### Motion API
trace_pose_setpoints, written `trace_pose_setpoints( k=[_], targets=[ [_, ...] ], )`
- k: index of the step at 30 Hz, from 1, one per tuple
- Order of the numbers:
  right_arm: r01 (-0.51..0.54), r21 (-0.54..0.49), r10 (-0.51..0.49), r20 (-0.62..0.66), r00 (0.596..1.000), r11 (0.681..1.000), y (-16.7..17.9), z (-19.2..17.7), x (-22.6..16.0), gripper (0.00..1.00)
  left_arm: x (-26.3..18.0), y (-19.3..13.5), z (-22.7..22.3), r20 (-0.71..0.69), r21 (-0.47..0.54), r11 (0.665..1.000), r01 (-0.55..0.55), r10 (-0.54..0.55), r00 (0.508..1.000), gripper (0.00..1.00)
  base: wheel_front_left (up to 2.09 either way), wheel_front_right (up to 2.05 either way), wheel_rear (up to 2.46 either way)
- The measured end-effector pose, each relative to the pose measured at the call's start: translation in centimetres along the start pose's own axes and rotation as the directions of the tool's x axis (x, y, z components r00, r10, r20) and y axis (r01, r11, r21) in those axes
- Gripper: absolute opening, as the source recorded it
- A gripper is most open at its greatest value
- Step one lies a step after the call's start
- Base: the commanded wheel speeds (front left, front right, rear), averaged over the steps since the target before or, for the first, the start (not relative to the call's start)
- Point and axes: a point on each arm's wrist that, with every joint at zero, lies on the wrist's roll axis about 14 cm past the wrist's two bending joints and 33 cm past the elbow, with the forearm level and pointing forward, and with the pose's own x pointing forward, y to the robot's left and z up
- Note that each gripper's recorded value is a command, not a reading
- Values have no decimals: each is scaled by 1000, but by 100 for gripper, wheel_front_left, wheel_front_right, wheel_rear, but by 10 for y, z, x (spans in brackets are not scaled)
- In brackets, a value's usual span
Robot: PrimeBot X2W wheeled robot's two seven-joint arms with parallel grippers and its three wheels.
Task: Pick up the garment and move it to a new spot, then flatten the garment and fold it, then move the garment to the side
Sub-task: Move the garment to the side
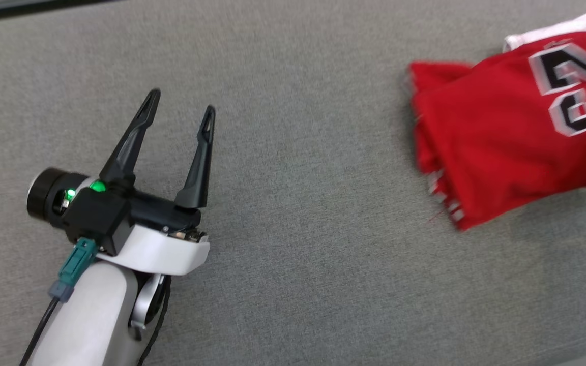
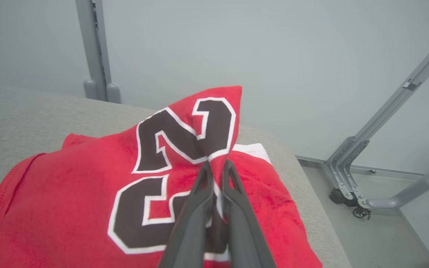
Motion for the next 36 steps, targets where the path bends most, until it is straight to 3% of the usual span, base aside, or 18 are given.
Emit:
trace_pose_setpoints(
  k=[6,12,15,16,18,26,36],
  targets=[
    [193,-90,-196,-23,980,977,-89,1,7,0,21,-3,-21,-13,19,997,74,-74,997,100,0,0,0],
    [268,-114,-271,-8,963,957,-122,6,28,0,30,7,-38,-34,35,996,87,-85,996,100,0,0,0],
    [293,-111,-302,-72,951,950,-131,-15,36,0,34,7,-44,-32,28,995,97,-96,995,100,0,0,0],
    [300,-97,-309,-93,947,949,-132,-23,39,16,34,8,-46,-34,27,995,97,-96,995,100,0,0,0],
    [316,-73,-323,-138,936,946,-132,-39,43,100,34,9,-48,-36,25,995,96,-95,995,100,0,0,0],
    [362,26,-355,-149,923,932,-125,-63,37,100,33,4,-41,-27,27,995,101,-100,995,100,0,0,0],
    [292,192,-292,-28,956,937,-72,-50,10,100,16,-1,-24,-29,7,998,61,-61,998,100,0,0,0]
  ],
)
